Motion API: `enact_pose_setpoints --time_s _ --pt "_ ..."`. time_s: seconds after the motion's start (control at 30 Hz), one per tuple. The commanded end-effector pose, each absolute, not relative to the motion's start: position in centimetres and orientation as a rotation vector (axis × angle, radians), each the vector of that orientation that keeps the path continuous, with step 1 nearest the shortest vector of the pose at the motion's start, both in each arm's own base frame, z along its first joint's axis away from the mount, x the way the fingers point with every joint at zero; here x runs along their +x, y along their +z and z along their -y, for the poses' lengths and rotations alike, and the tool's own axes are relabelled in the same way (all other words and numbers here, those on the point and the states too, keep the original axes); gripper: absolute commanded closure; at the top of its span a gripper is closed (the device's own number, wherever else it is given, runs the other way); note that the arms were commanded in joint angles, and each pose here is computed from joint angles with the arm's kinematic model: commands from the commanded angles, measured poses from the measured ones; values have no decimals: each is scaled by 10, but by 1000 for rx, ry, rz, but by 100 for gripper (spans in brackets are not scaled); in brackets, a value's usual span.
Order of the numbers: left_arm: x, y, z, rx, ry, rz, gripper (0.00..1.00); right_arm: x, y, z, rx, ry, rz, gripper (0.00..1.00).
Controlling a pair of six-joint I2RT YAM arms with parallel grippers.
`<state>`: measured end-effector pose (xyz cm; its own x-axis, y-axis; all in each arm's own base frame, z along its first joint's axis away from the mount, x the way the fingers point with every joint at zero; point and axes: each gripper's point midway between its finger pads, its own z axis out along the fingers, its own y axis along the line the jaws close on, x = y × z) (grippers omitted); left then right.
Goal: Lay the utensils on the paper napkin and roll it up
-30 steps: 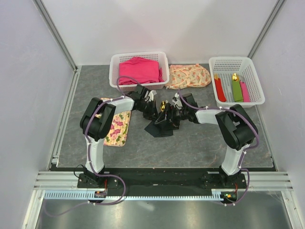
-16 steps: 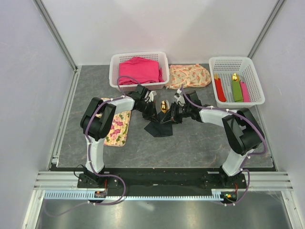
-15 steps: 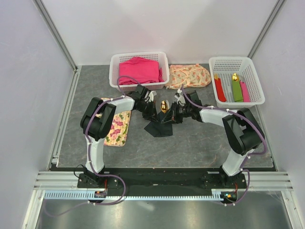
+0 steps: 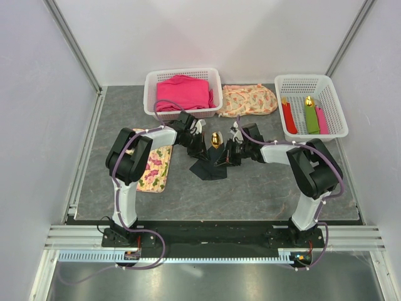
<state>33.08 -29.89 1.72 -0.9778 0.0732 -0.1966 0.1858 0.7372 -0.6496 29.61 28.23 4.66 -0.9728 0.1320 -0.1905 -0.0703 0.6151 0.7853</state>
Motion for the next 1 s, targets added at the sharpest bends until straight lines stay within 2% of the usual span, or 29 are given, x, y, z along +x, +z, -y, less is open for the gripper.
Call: enact_pose_setpoints --time_s 0.0,0.2,0.4,0.63,0.97 --pt "341 31 297 225 -1041 -2710 97 293 28 -285 -7 1228 -2610 100" --pt "345 82 306 233 -1161 -2573 93 288 13 -288 22 1210 -2650 100" --pt "324 118 308 219 -1305 -2475 84 288 3 -287 87 1200 -2681 100" --pt "296 85 309 130 -1384 -2564 80 283 -1 -286 145 1208 -2693 100" --pt "290 36 301 74 -1295 -2690 81 278 1 -285 186 1229 -2693 100"
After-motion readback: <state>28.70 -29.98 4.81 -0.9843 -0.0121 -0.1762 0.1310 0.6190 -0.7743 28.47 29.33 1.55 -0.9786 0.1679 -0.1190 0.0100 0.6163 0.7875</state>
